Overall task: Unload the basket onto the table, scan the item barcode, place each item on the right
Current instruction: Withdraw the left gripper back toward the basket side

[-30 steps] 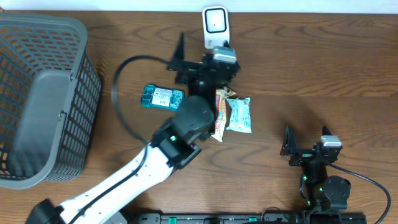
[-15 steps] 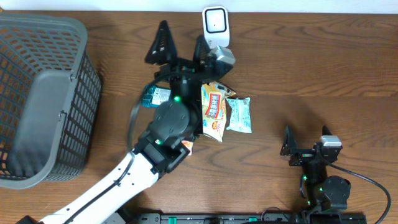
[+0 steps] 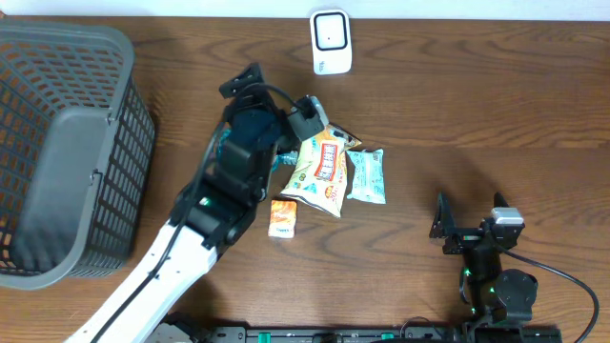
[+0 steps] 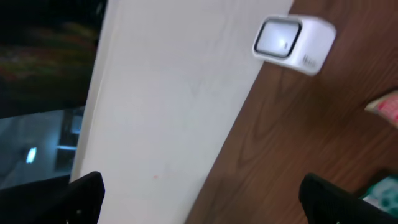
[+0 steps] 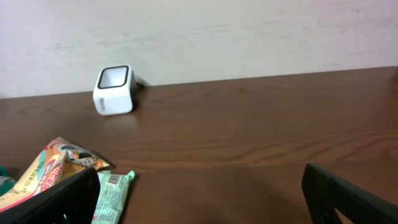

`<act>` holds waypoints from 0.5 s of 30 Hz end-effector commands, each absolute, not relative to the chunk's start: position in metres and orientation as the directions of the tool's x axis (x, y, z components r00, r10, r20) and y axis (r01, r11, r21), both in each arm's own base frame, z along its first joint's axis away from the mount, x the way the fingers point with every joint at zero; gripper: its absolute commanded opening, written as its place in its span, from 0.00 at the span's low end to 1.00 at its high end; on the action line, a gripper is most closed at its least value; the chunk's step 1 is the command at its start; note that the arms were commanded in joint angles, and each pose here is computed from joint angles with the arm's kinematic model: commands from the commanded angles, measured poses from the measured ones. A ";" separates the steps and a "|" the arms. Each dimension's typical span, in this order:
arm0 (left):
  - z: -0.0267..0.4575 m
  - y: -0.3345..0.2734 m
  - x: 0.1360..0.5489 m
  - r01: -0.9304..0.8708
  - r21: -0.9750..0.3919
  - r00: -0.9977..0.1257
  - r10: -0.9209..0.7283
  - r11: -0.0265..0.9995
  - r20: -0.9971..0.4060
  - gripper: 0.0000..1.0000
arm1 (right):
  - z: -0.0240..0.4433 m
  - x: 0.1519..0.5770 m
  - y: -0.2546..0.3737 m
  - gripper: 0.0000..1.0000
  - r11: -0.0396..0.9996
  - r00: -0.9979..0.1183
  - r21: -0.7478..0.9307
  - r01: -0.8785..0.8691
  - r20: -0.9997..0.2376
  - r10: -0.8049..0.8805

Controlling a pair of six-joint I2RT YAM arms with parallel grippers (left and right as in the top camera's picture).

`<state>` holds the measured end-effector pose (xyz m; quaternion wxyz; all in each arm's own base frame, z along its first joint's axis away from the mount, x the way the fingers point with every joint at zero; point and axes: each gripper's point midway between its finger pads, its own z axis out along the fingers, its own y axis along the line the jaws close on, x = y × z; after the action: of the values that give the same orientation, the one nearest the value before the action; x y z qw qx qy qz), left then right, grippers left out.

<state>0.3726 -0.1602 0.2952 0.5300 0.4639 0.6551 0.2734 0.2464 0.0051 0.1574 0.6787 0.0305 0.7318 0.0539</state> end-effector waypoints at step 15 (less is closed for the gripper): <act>0.405 -0.127 0.305 0.213 0.663 0.163 0.643 0.718 -0.749 1.00 | 0.157 0.246 0.003 0.99 0.993 -0.075 0.114 -0.020 -0.991 0.112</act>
<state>0.3106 -0.1386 0.3879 0.6636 0.3643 0.6326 0.1635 0.2464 0.0051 0.1574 0.6787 0.0305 0.7318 0.0539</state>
